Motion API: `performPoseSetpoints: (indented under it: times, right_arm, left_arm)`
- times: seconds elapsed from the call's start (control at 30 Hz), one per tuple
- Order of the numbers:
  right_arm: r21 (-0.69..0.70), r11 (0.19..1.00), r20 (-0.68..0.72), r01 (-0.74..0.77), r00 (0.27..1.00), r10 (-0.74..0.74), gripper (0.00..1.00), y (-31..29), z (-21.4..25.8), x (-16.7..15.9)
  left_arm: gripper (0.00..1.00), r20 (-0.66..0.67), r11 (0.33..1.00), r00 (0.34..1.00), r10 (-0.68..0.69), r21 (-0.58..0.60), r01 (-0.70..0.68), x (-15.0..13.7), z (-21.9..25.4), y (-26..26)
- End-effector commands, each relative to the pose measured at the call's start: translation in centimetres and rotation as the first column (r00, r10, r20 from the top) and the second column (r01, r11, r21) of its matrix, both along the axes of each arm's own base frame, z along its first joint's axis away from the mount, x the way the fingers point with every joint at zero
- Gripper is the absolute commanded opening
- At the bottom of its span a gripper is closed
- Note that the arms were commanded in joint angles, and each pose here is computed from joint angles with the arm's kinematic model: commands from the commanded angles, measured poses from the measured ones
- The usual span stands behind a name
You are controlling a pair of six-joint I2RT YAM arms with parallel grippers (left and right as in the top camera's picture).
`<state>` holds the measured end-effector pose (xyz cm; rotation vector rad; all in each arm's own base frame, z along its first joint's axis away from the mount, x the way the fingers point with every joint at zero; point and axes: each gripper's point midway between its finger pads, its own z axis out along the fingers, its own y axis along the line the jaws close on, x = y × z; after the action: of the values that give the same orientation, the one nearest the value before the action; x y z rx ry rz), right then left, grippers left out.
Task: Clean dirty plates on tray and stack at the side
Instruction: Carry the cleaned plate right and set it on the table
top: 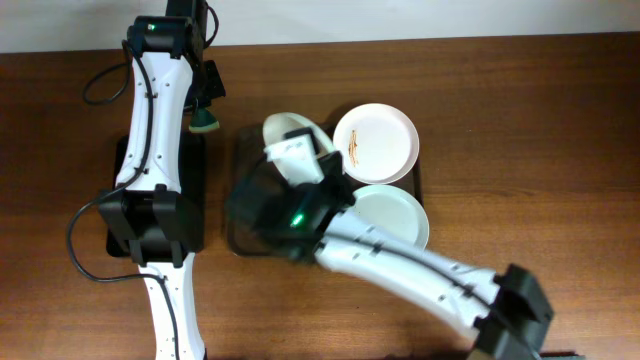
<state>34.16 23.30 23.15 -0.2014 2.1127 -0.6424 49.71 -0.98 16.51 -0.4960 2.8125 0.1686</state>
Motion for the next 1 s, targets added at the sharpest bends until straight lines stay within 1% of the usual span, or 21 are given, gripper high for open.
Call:
performPoseSetpoints:
  times: [0.0,0.03,0.1,0.2,0.27,0.3,0.33,0.4,0.43,0.5,0.53,0.57,0.67,0.77,0.8,0.83,0.87,0.9,0.97]
  right_arm:
    - [0.318,0.944,-0.21,0.088,0.978,-0.02,0.04,-3.4,-0.2,1.3]
    - [0.358,0.926,-0.252,0.119,0.967,-0.026,0.04,-4.8,-0.4,1.8]
    - [0.459,0.865,-0.362,0.2,0.932,-0.024,0.04,-8.8,-1.3,3.5]
    - [0.575,0.741,-0.45,0.347,0.891,-0.068,0.04,-16.3,-2.3,5.6]
    - [0.597,0.676,-0.463,0.431,0.874,-0.148,0.04,-20.8,-2.5,6.1]
    - [0.589,0.634,-0.476,0.502,0.849,-0.23,0.04,-24.8,-2.8,6.0]
    - [0.578,0.606,-0.487,0.547,0.827,-0.282,0.04,-27.7,-3.2,5.7]
    - [0.551,0.542,-0.521,0.635,0.769,-0.37,0.04,-32.7,-4.7,4.5]
    - [0.527,0.501,-0.553,0.686,0.725,-0.411,0.04,-35.2,-6.1,3.5]
    - [0.495,0.442,-0.6,0.748,0.662,-0.449,0.04,-37.8,-8.6,2.0]
    - [0.473,0.415,-0.629,0.777,0.628,-0.459,0.04,-39.2,-10.8,0.9]
    - [0.469,0.401,-0.634,0.787,0.616,-0.467,0.04,-39.7,-11.9,0.4]
    - [0.468,0.385,-0.641,0.796,0.605,-0.471,0.04,-40.0,-14.8,-0.4]
    - [0.486,0.381,-0.64,0.787,0.617,-0.458,0.06,-39.4,-17.7,-0.8]
    - [0.495,0.381,-0.635,0.781,0.624,-0.455,0.15,-39.2,-18.3,-0.8]
    - [0.504,0.381,-0.629,0.775,0.632,-0.453,0.35,-39.2,-18.7,-0.7]
    - [0.506,0.382,-0.626,0.773,0.634,-0.453,0.49,-39.2,-18.8,-0.6]
    - [0.511,0.382,-0.625,0.77,0.638,-0.45,0.54,-39.1,-18.7,-0.5]
    - [0.55,0.364,-0.633,0.752,0.659,-0.405,0.55,-38.1,-17.8,-0.2]
  left_arm:
    - [0.01,0.005,1.0,1.0,0.005,-0.007,-0.005,0.0,0.3,0.1]
    - [0.01,0.004,1.0,1.0,0.005,-0.007,-0.005,-0.1,0.3,0.1]
    - [0.01,0.002,1.0,1.0,0.005,-0.007,-0.005,-0.1,0.2,0.1]
    - [0.01,-0.008,1.0,1.0,0.001,-0.018,-0.002,0.0,-0.3,-0.1]
    - [0.01,-0.016,0.999,1.0,-0.003,-0.036,0.003,-0.1,-0.6,-0.4]
    - [0.01,-0.018,0.999,1.0,-0.004,-0.039,0.003,0.0,-0.7,-0.5]
    - [0.01,-0.017,0.999,1.0,-0.005,-0.043,0.004,0.0,-0.7,-0.5]
    - [0.01,-0.014,0.999,1.0,-0.006,-0.047,0.005,0.1,-0.8,-0.6]
    - [0.01,-0.013,0.999,1.0,-0.006,-0.049,0.006,0.1,-0.8,-0.7]
    - [0.01,-0.008,0.998,1.0,-0.01,-0.065,0.01,0.2,-0.8,-1.0]
    - [0.01,-0.003,0.997,1.0,-0.016,-0.076,0.015,0.4,-0.7,-1.3]
    - [0.01,-0.001,0.997,1.0,-0.018,-0.08,0.018,0.4,-0.7,-1.4]
    - [0.01,-0.002,0.996,1.0,-0.023,-0.081,0.023,0.4,-0.8,-1.7]
    - [0.01,0.003,0.996,0.999,-0.032,-0.081,0.032,0.5,-0.7,-2.1]
    - [0.01,0.004,0.996,0.999,-0.035,-0.081,0.035,0.5,-0.7,-2.3]
    - [0.01,0.005,0.996,0.999,-0.039,-0.081,0.039,0.5,-0.7,-2.5]
    - [0.01,0.006,0.996,0.999,-0.041,-0.081,0.041,0.5,-0.7,-2.6]
    - [0.01,0.008,0.996,0.999,-0.043,-0.081,0.043,0.6,-0.7,-2.7]
    - [0.01,0.009,0.996,0.999,-0.046,-0.081,0.046,0.6,-0.7,-2.8]
